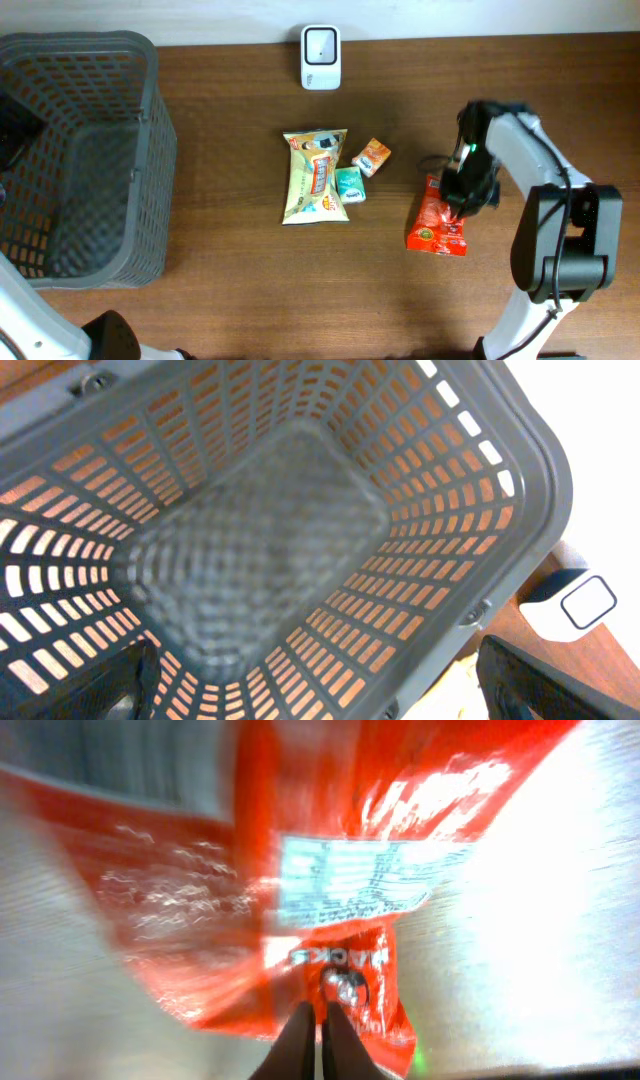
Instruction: Scan the item barcode
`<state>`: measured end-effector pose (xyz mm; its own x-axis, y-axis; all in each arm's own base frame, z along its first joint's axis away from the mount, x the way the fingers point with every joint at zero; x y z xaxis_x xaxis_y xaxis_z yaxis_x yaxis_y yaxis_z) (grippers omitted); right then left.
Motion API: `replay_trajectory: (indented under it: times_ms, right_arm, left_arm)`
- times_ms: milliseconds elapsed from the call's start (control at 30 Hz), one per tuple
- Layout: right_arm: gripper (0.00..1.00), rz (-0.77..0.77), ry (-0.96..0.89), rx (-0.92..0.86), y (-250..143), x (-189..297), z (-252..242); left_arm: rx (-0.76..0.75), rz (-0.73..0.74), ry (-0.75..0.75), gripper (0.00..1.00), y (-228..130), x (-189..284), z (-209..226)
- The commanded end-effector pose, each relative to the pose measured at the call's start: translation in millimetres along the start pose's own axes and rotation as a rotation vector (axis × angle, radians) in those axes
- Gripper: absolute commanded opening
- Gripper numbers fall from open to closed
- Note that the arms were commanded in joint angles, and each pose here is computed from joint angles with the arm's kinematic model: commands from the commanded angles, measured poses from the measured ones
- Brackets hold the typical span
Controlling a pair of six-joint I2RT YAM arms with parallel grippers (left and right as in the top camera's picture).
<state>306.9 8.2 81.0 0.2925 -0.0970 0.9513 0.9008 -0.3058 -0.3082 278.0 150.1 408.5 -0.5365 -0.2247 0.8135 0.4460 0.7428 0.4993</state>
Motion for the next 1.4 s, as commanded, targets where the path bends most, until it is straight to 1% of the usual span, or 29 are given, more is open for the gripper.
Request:
replay_trajectory:
  times_ms: [0,100,233,267,333,400,433,500,533,600,633,667,700,767,800,867,900,967,1000,1033,1100,1133,1167,1200,1233,1267,1367]
  right_arm:
    - [0.18,-0.109,-0.010,0.056,14,47,7]
    - [0.18,-0.126,-0.005,0.059,21,30,7]
    - [0.19,-0.161,0.022,-0.001,32,-20,8]
    - [0.19,-0.194,0.045,0.003,39,-35,10]
    - [0.19,-0.247,0.090,0.013,49,-46,16]
    - [0.19,-0.307,0.168,0.062,61,-39,30]
    - [0.19,-0.328,0.202,0.099,67,-28,37]
    - [0.19,-0.356,0.201,0.120,73,3,42]
    - [0.19,-0.364,0.193,0.120,74,30,43]
    - [0.22,-0.339,0.191,0.121,62,65,44]
    - [0.24,-0.298,0.182,0.137,49,75,46]
    - [0.27,-0.236,0.164,0.171,33,74,46]
    - [0.29,-0.177,0.144,0.186,21,65,48]
    - [0.30,-0.117,0.119,0.210,8,45,54]
    - [0.33,-0.095,0.107,0.218,3,28,58]
    - [0.36,-0.085,0.076,0.182,2,-4,59]
    - [0.35,-0.088,0.052,0.152,3,-16,55]
    - [0.35,-0.108,-0.039,0.078,5,-40,37]
    - [0.35,-0.102,-0.088,0.068,2,-46,28]
    - [0.34,-0.085,-0.098,0.067,-2,-45,26]
    - [0.36,-0.059,-0.119,0.065,-7,-27,25]
    - [0.45,-0.055,-0.139,0.064,-9,-15,24]
    - [0.59,-0.062,-0.165,0.064,-9,1,22]
    - [0.67,-0.080,-0.198,0.064,-7,16,19]
    - [0.77,-0.104,-0.225,0.064,-5,29,16]
    - [0.99,-0.130,-0.215,0.063,0,42,16]
    - [0.99,-0.135,-0.174,0.001,9,51,-2]
  left_arm:
    - [0.009,0.003,0.003,0.99,0,-1,1]
    - [0.009,0.003,0.003,0.99,0,-1,1]
    - [0.009,0.003,0.003,0.99,0,-1,1]
    - [0.009,0.003,0.003,0.99,0,-1,1]
    - [0.009,0.003,0.003,0.99,0,-1,1]
    - [0.009,0.003,0.003,0.99,0,-1,1]
    - [0.009,0.003,0.003,0.99,0,-1,1]
    - [0.009,0.003,0.003,0.99,0,-1,1]
    - [0.009,0.003,0.003,0.99,0,-1,1]
    - [0.009,0.003,0.003,0.99,0,-1,1]
    - [0.009,0.003,0.003,0.99,0,-1,1]
    - [0.009,0.003,0.003,0.99,0,-1,1]
    - [0.009,0.003,0.003,0.99,0,-1,1]
    - [0.009,0.003,0.003,0.99,0,-1,1]
    - [0.009,0.003,0.003,0.99,0,-1,1]
    - [0.009,0.003,0.003,0.99,0,-1,1]
    - [0.009,0.003,0.003,0.99,0,-1,1]
    - [0.009,0.003,0.003,0.99,0,-1,1]
    - [0.009,0.003,0.003,0.99,0,-1,1]
    - [0.009,0.003,0.003,0.99,0,-1,1]
    - [0.009,0.003,0.003,0.99,0,-1,1]
    - [0.009,0.003,0.003,0.99,0,-1,1]
    - [0.009,0.003,0.003,0.99,0,-1,1]
    - [0.009,0.003,0.003,0.99,0,-1,1]
    - [0.009,0.003,0.003,0.99,0,-1,1]
    - [0.009,0.003,0.003,0.99,0,-1,1]
    - [0.009,0.003,0.003,0.99,0,-1,1]
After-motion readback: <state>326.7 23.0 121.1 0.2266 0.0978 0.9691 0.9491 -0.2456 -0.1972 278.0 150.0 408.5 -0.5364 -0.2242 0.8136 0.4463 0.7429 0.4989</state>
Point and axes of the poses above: each gripper's point midway between its finger pads, its own x axis back along the fingers, its own z axis along the line the jaws close on, y = z × x, the point moved 3 cm from there along x, back along the fingers, and after that the axes turned 1 degree about x, right-handed, at the moved point
